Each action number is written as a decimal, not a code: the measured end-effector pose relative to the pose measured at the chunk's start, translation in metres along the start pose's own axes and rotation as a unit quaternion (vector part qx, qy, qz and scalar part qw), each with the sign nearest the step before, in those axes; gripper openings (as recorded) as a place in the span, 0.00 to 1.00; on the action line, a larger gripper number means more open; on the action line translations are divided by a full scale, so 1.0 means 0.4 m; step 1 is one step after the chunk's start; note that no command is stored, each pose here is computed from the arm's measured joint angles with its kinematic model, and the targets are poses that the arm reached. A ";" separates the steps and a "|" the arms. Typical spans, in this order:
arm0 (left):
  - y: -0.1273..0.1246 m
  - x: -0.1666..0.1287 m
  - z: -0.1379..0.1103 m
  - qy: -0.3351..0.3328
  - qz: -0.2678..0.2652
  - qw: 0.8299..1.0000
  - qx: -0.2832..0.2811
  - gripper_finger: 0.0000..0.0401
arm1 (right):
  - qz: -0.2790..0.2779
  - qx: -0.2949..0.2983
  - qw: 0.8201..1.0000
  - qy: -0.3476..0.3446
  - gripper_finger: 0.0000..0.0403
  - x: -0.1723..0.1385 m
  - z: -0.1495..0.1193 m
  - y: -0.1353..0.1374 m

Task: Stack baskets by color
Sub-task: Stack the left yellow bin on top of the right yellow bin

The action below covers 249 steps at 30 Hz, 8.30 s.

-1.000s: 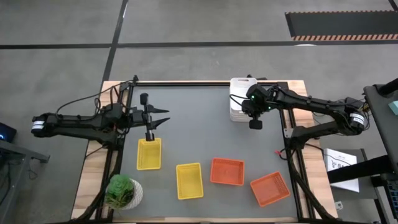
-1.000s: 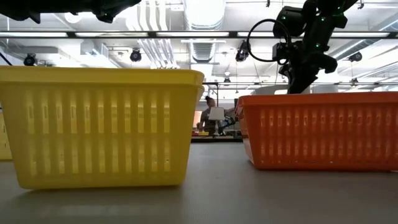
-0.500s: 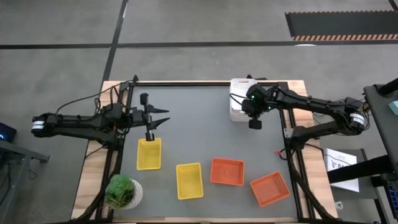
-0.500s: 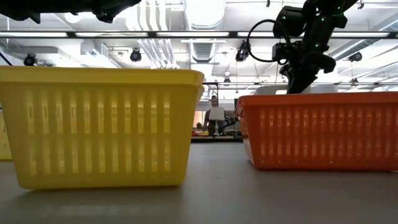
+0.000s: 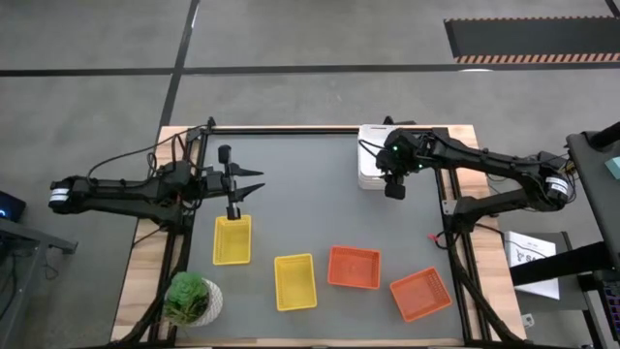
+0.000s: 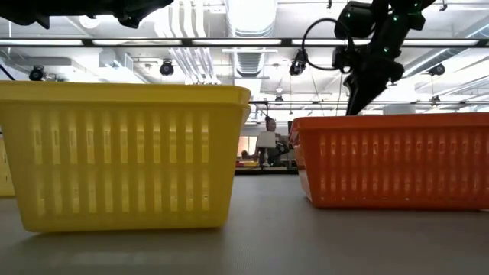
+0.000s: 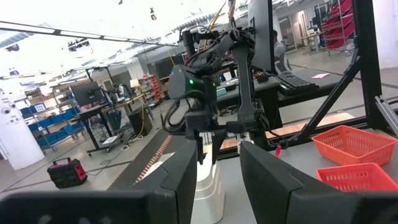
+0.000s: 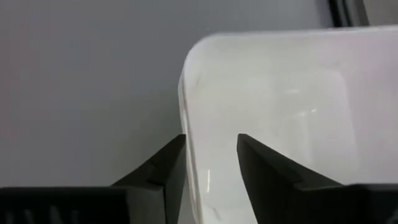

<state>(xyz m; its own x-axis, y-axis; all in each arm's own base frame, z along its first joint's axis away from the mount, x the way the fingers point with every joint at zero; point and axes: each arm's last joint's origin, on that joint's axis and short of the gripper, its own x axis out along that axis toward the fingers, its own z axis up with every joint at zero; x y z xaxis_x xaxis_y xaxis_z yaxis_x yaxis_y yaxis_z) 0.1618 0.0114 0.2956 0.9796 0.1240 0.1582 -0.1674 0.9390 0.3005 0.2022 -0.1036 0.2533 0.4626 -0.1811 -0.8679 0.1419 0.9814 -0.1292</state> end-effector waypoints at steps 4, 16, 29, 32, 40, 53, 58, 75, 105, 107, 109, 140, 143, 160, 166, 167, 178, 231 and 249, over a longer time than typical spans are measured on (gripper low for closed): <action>0.000 0.000 0.000 0.000 0.000 1.000 0.000 0.27 | -0.001 0.017 1.000 -0.011 0.34 -0.028 0.021 -0.006; -0.001 0.000 -0.002 0.004 -0.002 1.000 -0.001 0.27 | 0.026 0.046 0.994 -0.099 0.21 -0.072 0.070 0.012; -0.001 0.000 -0.002 0.004 -0.002 1.000 -0.013 0.27 | -0.002 -0.015 0.977 -0.212 0.02 -0.014 0.077 0.029; -0.001 0.000 -0.002 0.004 -0.001 1.000 -0.012 0.27 | 0.002 -0.016 0.972 -0.236 0.02 -0.005 0.078 0.031; -0.008 0.017 -0.019 0.024 -0.008 1.000 -0.018 0.27 | 0.094 -0.085 0.903 -0.411 0.02 0.001 0.091 0.207; -0.052 0.070 -0.075 0.088 -0.039 0.982 -0.163 0.27 | 0.051 -0.125 0.901 -0.413 0.02 0.038 0.003 0.387; -0.085 0.102 -0.104 0.108 -0.061 0.979 -0.163 0.27 | 0.035 -0.148 0.900 -0.409 0.02 0.046 -0.003 0.381; -0.112 0.152 -0.153 0.136 -0.063 0.971 -0.185 0.27 | 0.025 -0.161 0.900 -0.403 0.02 0.054 -0.008 0.374; -0.130 0.157 -0.153 0.138 -0.063 0.957 -0.249 0.27 | 0.037 -0.126 0.906 -0.402 0.12 0.055 -0.008 0.372; -0.134 0.163 -0.152 0.139 -0.066 0.956 -0.249 0.27 | 0.033 -0.135 0.905 -0.403 0.14 0.055 -0.008 0.372; -0.137 0.171 -0.148 0.133 -0.067 0.957 -0.250 0.27 | 0.034 -0.133 0.905 -0.403 0.16 0.055 -0.008 0.372; -0.170 0.191 -0.128 0.156 -0.080 0.919 -0.352 0.27 | 0.035 -0.132 0.907 -0.398 0.16 0.058 -0.011 0.372; -0.205 0.191 -0.094 0.225 -0.102 0.892 -0.379 0.27 | 0.034 -0.133 0.907 -0.399 0.15 0.058 -0.011 0.372; -0.248 0.069 -0.054 0.665 0.140 0.631 -0.374 0.27 | 0.037 -0.128 0.907 -0.400 0.15 0.058 -0.011 0.372; -0.272 0.076 -0.086 0.694 0.152 0.597 -0.372 0.27 | 0.037 -0.128 0.907 -0.399 0.15 0.058 -0.011 0.372; -0.278 0.076 -0.094 0.699 0.156 0.591 -0.371 0.27 | 0.037 -0.128 0.907 -0.400 0.15 0.058 -0.011 0.372; -0.306 0.084 -0.116 0.735 0.125 0.560 -0.361 0.27 | 0.036 -0.132 0.907 -0.398 0.15 0.058 -0.012 0.372; -0.402 -0.002 -0.168 0.689 -0.165 0.695 -0.124 0.02 | 0.036 -0.131 0.907 -0.399 0.15 0.058 -0.012 0.372; -0.374 0.099 0.057 0.628 -0.126 0.743 -0.192 0.00 | 0.042 -0.117 0.908 -0.399 0.13 0.058 -0.012 0.372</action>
<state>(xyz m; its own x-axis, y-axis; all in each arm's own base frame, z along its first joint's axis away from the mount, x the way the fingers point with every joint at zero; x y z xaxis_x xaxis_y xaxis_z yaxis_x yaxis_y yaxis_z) 0.2229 -0.1315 0.2785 0.3457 -0.0962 -0.9334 -0.1541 0.9754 -0.1576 0.2301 0.0387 0.2116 0.9637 -0.0020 -0.2671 -0.0696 0.9636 -0.2582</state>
